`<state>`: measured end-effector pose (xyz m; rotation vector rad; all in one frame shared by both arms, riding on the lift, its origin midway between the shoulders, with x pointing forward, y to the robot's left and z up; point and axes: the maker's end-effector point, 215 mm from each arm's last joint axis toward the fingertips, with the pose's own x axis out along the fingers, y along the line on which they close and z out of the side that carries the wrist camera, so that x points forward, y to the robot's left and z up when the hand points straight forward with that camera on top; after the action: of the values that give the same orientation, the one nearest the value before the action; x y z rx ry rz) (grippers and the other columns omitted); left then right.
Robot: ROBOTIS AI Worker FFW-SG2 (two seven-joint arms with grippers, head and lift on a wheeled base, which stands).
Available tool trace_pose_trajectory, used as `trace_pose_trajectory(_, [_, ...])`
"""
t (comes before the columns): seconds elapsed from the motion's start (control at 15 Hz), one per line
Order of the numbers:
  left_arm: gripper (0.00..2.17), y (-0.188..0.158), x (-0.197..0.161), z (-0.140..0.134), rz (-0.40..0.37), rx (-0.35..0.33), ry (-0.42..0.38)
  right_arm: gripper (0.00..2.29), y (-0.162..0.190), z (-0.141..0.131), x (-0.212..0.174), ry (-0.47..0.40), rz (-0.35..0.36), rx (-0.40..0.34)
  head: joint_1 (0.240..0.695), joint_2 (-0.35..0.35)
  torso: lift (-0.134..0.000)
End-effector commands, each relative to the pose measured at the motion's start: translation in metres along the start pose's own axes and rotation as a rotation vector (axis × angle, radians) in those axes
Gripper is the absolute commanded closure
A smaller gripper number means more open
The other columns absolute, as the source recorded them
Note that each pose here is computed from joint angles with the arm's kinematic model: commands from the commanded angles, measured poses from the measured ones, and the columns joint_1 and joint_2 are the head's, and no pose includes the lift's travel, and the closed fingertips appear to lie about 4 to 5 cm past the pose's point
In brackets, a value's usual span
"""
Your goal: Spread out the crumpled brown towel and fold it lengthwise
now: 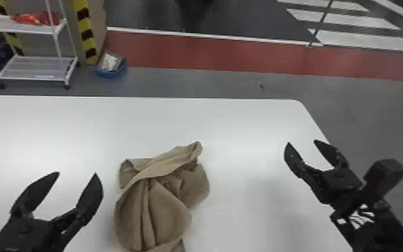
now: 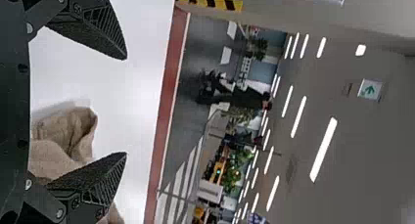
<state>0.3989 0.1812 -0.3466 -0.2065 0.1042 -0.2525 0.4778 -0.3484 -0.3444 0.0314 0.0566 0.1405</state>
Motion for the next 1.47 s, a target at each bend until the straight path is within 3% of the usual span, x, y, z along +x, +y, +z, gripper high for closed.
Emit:
trace_pose_trajectory(0.0, [0.21,-0.019,0.015,-0.025,-0.042,0.054,0.066,0.22,-0.001,-0.001,-0.002,-0.001,-0.003,-0.001,0.695,-0.208,-0.124])
trace_pose_trajectory(0.13, [0.21,-0.034,0.024,-0.058,-0.089,0.049,0.164,0.22,-0.005,-0.003,-0.006,0.004,-0.012,-0.002,0.695,-0.233,-0.124])
trace_pose_trajectory(0.27, [0.21,-0.050,0.028,-0.078,-0.117,0.080,0.214,0.22,-0.006,-0.003,-0.010,-0.002,-0.014,-0.001,0.695,-0.270,-0.124])
trace_pose_trajectory(0.33, [0.22,-0.051,0.029,-0.079,-0.113,0.105,0.215,0.22,-0.006,-0.002,-0.010,-0.006,-0.014,-0.003,0.695,-0.283,-0.124])
trace_pose_trajectory(0.53, [0.34,-0.050,0.030,-0.075,-0.107,0.103,0.205,0.22,-0.006,-0.001,-0.011,-0.012,-0.014,-0.003,0.695,-0.304,-0.124])
trace_pose_trajectory(0.6, [0.49,-0.049,0.031,-0.072,-0.100,0.103,0.195,0.22,-0.006,-0.001,-0.011,-0.012,-0.014,-0.003,0.695,-0.306,-0.124])
trace_pose_trajectory(0.73, [0.54,-0.048,0.032,-0.066,-0.093,0.103,0.176,0.22,-0.004,-0.001,-0.010,-0.012,-0.009,-0.002,0.695,-0.303,-0.124])
trace_pose_trajectory(0.8, [0.64,-0.047,0.033,-0.066,-0.091,0.107,0.175,0.22,-0.003,-0.002,-0.009,-0.010,-0.008,0.000,0.695,-0.301,-0.124])
trace_pose_trajectory(0.93, [1.58,-0.044,0.034,-0.066,-0.076,0.107,0.173,0.22,-0.002,-0.002,-0.009,-0.010,-0.007,0.000,0.695,-0.296,-0.124])
trace_pose_trajectory(1.0, [1.89,-0.043,0.034,-0.066,-0.077,0.109,0.175,0.22,-0.003,-0.003,-0.009,-0.009,-0.008,0.000,0.695,-0.293,-0.124])
trace_pose_trajectory(1.27, [1.92,-0.040,0.035,-0.061,-0.067,0.103,0.167,0.22,-0.002,-0.002,-0.010,-0.015,-0.005,0.007,0.695,-0.291,-0.124])
trace_pose_trajectory(1.4, [1.92,-0.040,0.044,-0.043,-0.069,0.077,0.131,0.22,0.006,0.002,-0.008,-0.025,0.009,0.003,0.695,-0.285,-0.124])
